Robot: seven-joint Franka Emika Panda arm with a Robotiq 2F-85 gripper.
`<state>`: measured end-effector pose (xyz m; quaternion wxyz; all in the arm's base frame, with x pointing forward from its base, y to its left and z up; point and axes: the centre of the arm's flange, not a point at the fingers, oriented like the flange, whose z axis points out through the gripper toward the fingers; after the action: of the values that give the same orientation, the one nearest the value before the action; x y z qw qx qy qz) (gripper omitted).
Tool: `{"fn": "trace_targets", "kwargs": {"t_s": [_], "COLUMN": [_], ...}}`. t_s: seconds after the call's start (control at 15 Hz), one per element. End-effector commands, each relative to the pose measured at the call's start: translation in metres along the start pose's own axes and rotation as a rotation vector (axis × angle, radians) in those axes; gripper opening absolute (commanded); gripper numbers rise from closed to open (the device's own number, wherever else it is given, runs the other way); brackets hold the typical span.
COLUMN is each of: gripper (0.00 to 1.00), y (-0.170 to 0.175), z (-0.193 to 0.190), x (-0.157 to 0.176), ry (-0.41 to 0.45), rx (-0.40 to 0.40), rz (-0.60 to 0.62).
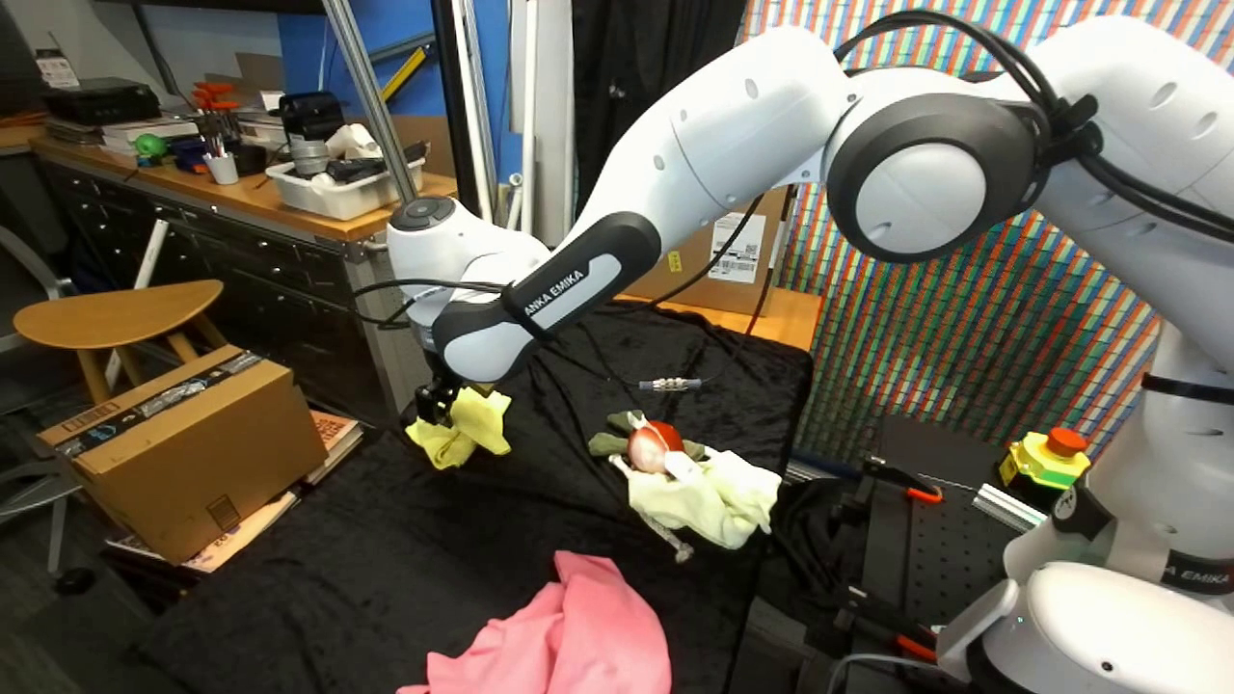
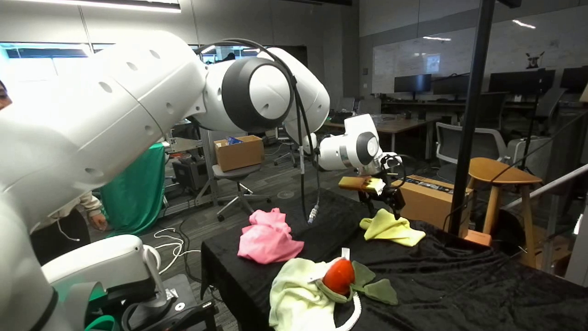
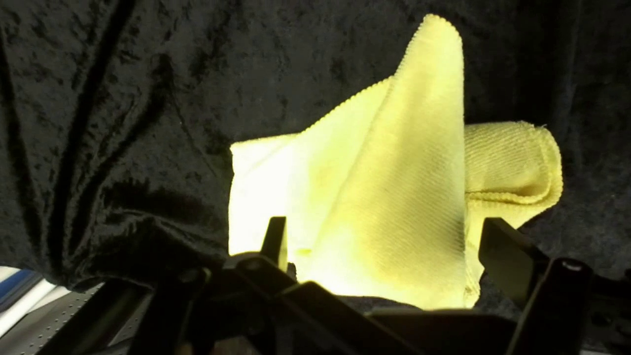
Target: Put all the items on the table in one place
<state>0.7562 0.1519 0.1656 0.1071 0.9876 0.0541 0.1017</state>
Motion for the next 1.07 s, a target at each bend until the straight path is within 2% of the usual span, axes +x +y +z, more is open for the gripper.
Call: {"fn": "trace_targets", "kwargs": {"t_s": [0.0, 0.33, 0.4, 0.47, 0.6, 1.0], "gripper": [1.0, 1.0, 0.95, 0.73, 0.7, 0.22], "y": [-0.003, 0.003, 0.004, 0.005, 0.006, 0.006], "z": [0.014, 0.031, 0.033, 0.033, 0.034, 0.024], "x": [0.016, 0.017, 0.017, 0.016, 0.017, 0.014], "ry": [-0.002, -0.014, -0.015, -0.018, -0.016, -0.004], "rx": [-0.003, -0.004, -0.007, -0.001, 0.002, 0.006], "rz": [0.052, 0.096, 0.103, 0.105, 0.113, 0.115]}}
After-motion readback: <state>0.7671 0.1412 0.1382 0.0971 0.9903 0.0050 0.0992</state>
